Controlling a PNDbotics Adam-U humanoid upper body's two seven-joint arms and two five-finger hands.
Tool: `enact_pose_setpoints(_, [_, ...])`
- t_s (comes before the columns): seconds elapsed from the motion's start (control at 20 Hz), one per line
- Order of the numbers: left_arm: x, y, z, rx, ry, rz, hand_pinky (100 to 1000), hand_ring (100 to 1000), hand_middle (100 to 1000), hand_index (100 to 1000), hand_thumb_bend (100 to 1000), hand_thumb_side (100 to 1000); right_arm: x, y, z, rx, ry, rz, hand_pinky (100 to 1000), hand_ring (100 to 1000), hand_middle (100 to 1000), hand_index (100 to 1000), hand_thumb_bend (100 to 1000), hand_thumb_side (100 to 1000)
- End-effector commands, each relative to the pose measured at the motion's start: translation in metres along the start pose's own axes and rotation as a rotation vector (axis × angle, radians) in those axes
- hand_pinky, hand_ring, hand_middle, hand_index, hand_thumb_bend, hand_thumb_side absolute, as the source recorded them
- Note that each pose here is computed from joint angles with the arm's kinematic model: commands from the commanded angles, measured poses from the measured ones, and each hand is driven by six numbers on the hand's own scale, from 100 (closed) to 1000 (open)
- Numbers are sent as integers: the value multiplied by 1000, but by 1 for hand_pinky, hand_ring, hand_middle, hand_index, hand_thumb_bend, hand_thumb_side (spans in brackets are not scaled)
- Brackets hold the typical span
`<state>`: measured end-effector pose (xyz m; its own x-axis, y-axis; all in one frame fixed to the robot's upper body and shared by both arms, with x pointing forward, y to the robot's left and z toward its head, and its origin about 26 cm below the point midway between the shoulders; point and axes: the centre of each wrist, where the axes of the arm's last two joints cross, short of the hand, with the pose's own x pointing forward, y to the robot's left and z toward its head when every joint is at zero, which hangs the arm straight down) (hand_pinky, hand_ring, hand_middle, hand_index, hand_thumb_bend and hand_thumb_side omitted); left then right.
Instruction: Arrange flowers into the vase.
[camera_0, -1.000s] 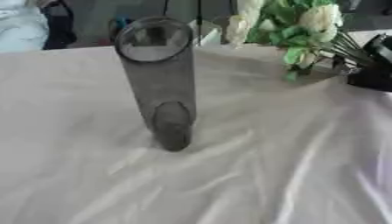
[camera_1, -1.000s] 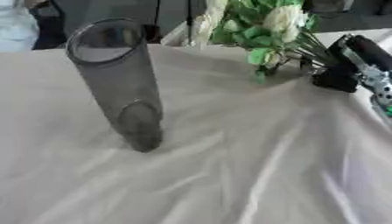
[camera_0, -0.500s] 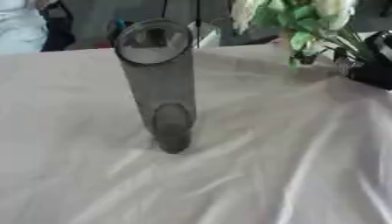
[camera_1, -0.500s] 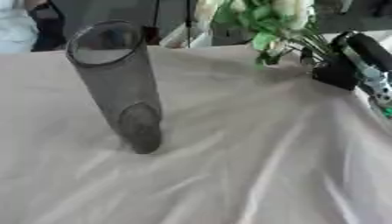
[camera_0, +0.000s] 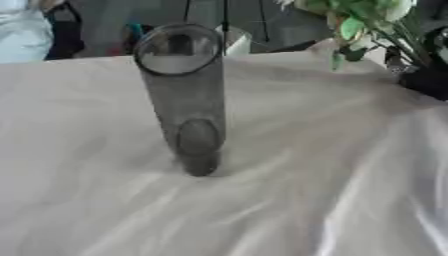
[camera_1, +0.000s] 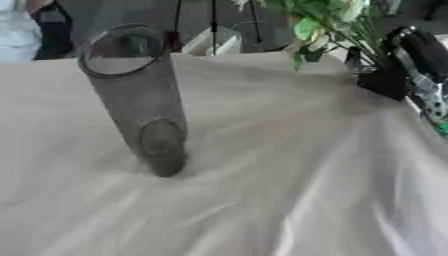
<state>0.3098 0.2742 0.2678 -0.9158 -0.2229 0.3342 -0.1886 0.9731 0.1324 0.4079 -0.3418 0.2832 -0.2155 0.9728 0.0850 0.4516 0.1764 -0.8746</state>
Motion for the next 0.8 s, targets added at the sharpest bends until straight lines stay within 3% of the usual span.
enact_pose_setpoints(0.05, [5, 2, -6, -22, -28, -16, 631, 788, 789, 867, 100, 1000, -5, -22, -4, -39, -2, 49, 100, 181, 380, 194, 100, 882])
enact_pose_setpoints(0.15, [5, 3, -6, -23, -29, -17, 631, 789, 789, 867, 100, 1000, -5, -22, -4, -33, -2, 55, 100, 198, 390, 292, 100, 892])
enact_pose_setpoints(0.3, [5, 3, -6, -25, -30, -17, 631, 789, 789, 867, 100, 1000, -5, -23, -5, -15, 3, 63, 100, 241, 399, 361, 100, 909])
enact_pose_setpoints(0.45, [5, 3, -6, -26, -30, -17, 631, 789, 790, 867, 100, 1000, -5, -24, -5, 3, 11, 78, 190, 328, 426, 431, 100, 928])
enact_pose_setpoints(0.5, [5, 3, -6, -26, -31, -17, 631, 789, 790, 867, 100, 1000, -4, -25, -6, 7, 13, 82, 195, 331, 424, 412, 100, 927])
enact_pose_setpoints(0.55, [5, 2, -7, -26, -31, -17, 631, 789, 790, 867, 100, 1000, -4, -26, -6, 8, 15, 85, 185, 315, 371, 307, 100, 930])
enact_pose_setpoints(0.6, [5, 2, -7, -26, -31, -16, 631, 789, 790, 867, 100, 1000, -3, -27, -6, 8, 16, 87, 173, 291, 307, 260, 100, 927])
enact_pose_setpoints(0.7, [5, 2, -7, -26, -31, -15, 630, 786, 789, 867, 100, 1000, 0, -29, -7, -1, 14, 89, 100, 132, 101, 203, 100, 941])
enact_pose_setpoints(0.8, [6, 2, -7, -25, -31, -15, 630, 785, 789, 866, 100, 1000, 2, -32, -7, -27, 9, 91, 100, 100, 100, 188, 100, 956])
